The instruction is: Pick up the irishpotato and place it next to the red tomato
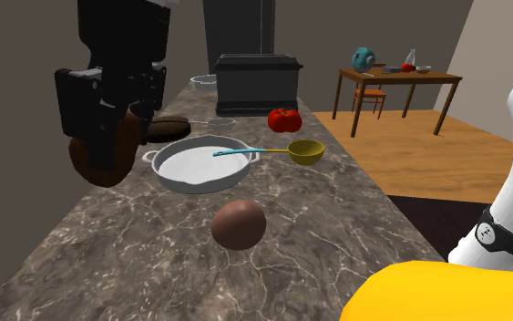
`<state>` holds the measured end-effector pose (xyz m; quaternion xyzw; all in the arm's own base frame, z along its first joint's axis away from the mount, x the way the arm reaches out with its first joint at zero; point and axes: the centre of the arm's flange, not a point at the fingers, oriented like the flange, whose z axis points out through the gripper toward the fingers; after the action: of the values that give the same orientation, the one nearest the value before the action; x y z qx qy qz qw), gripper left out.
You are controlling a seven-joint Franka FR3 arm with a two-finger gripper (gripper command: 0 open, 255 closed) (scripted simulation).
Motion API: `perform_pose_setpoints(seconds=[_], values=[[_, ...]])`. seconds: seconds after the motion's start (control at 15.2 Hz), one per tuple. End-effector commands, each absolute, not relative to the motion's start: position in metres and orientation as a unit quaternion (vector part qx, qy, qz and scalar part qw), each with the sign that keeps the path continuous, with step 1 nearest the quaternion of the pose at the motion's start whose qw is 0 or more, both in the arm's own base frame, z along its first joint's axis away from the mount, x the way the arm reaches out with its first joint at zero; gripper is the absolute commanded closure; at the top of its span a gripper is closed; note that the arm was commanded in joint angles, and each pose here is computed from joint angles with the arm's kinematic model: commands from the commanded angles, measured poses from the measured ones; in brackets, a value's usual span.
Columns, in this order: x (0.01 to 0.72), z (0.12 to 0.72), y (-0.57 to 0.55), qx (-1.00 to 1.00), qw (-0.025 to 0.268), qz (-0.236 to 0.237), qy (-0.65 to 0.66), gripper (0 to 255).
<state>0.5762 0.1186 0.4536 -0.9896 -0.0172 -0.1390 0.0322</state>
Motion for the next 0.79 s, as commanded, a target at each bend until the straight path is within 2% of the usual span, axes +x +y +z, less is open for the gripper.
perform_pose_setpoints(seconds=[0.0, 0.73], values=[[0.572, 0.455, 0.097, -0.99, 0.032, -0.139, -0.017, 255], [0.546, 0.455, -0.045, -0.99, 0.032, -0.139, -0.017, 255]])
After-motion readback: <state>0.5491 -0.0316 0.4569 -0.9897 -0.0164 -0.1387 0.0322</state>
